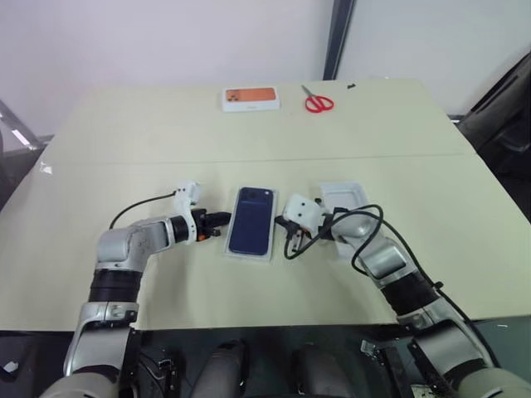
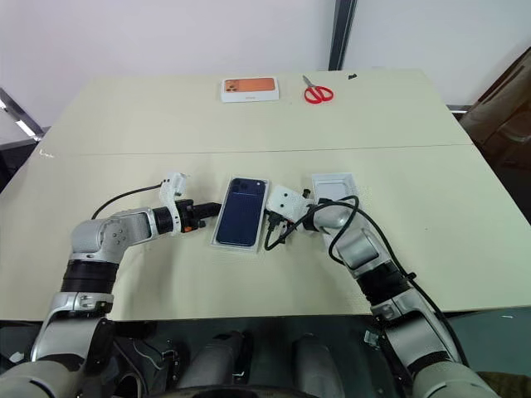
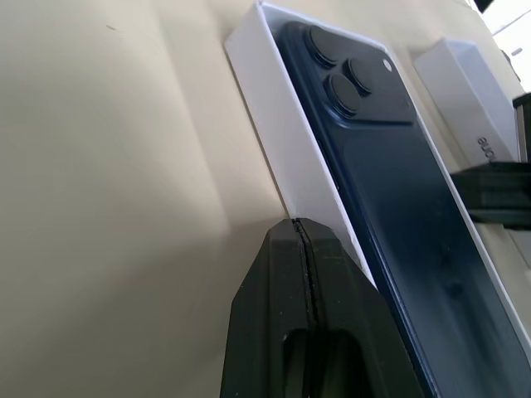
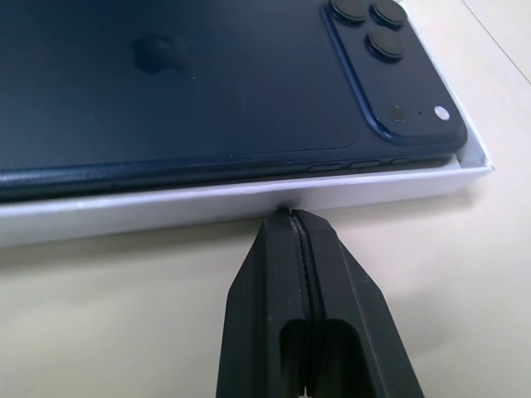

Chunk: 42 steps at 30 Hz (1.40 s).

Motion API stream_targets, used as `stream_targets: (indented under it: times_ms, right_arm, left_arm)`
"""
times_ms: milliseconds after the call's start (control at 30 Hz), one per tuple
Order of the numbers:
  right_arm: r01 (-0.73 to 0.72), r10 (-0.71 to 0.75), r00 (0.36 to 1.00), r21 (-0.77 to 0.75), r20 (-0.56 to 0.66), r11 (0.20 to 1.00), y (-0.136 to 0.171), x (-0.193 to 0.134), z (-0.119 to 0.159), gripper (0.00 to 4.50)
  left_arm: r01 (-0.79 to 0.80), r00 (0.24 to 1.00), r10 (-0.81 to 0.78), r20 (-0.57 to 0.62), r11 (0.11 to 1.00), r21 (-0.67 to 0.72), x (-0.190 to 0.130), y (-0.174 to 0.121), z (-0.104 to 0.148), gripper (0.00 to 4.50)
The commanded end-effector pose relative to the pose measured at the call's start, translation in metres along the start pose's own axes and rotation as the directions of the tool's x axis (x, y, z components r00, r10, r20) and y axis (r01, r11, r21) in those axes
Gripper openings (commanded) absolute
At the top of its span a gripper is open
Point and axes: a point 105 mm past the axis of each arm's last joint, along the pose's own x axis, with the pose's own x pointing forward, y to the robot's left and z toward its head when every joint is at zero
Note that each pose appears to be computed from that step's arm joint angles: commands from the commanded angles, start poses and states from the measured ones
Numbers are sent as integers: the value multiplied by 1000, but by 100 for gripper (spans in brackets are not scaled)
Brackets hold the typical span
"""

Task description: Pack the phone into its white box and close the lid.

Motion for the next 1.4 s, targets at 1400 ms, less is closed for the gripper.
stream_targets:
  times_ms: [1400]
  right_arm:
    - [68,-76,989,-64,-128,996,-39,-66,-32,0]
  left_arm:
    - [164,986,-160,-36,973,160,68,-47,3,1]
